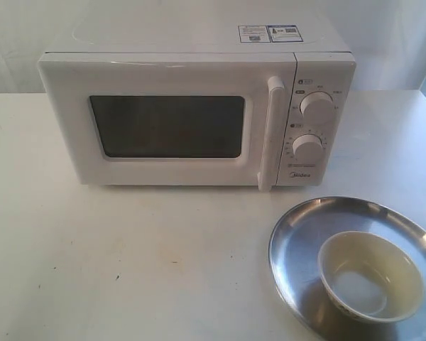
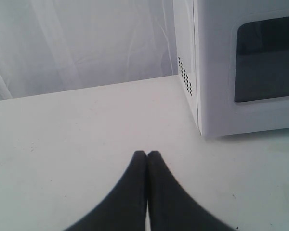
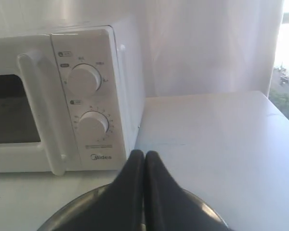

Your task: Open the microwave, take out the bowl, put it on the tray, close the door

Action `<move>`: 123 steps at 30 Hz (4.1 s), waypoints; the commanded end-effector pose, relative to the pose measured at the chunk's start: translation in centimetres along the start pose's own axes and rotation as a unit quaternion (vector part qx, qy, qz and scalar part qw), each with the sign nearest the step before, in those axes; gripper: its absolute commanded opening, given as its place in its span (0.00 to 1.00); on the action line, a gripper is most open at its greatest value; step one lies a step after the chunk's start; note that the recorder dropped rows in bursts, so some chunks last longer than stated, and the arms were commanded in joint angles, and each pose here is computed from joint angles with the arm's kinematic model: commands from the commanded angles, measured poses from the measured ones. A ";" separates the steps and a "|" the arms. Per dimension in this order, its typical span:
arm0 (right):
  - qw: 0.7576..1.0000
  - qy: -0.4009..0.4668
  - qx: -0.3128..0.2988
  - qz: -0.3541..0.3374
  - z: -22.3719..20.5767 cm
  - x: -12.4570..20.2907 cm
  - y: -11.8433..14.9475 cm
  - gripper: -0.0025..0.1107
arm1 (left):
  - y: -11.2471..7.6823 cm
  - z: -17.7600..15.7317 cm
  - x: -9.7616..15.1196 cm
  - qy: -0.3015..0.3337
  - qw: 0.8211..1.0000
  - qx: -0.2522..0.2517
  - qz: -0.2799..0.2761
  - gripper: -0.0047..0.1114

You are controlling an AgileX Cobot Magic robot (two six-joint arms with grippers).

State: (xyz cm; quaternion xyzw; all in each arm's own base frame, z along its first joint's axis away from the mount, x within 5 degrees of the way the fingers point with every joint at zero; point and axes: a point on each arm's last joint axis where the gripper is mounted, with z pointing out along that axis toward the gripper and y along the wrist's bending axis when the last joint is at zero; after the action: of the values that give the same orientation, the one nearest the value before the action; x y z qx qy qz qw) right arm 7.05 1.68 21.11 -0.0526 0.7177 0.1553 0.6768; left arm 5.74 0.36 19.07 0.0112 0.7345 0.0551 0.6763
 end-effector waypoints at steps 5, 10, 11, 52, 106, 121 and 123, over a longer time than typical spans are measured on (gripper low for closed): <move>0.998 0.027 0.022 -0.057 -0.5 0.8 -0.6 0.02 | 0.0 0.0 -0.1 -0.005 1.000 0.002 -0.005 0.04; 0.998 0.009 0.007 -0.067 -1.5 0.8 -0.6 0.02 | 0.0 0.0 -0.1 -0.005 1.000 0.002 -0.005 0.04; 0.997 0.007 0.004 -0.074 -1.5 0.7 -0.5 0.02 | 0.0 0.0 -0.1 -0.005 1.000 0.002 -0.005 0.04; 0.996 -0.025 0.016 -0.088 -1.6 0.6 0.2 0.02 | 0.0 0.0 -0.1 -0.004 1.000 0.002 -0.005 0.04; 0.994 0.025 0.028 -0.099 -1.6 1.4 -0.1 0.02 | 0.0 0.0 -0.1 -0.004 1.000 0.002 -0.005 0.04; 0.994 0.025 0.028 -0.099 -1.6 1.4 -0.1 0.02 | 0.0 0.0 -0.1 -0.004 1.000 0.002 -0.005 0.04; 0.994 0.025 0.028 -0.099 -1.6 1.4 -0.1 0.02 | 0.0 0.0 -0.1 -0.004 1.000 0.002 -0.005 0.04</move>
State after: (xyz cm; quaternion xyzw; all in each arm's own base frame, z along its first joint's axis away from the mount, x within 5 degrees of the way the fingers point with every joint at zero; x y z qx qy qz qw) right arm 5.46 1.38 19.79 -0.1096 0.7318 0.0689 0.6692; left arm 5.74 0.36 19.07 0.0112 0.7345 0.0551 0.6763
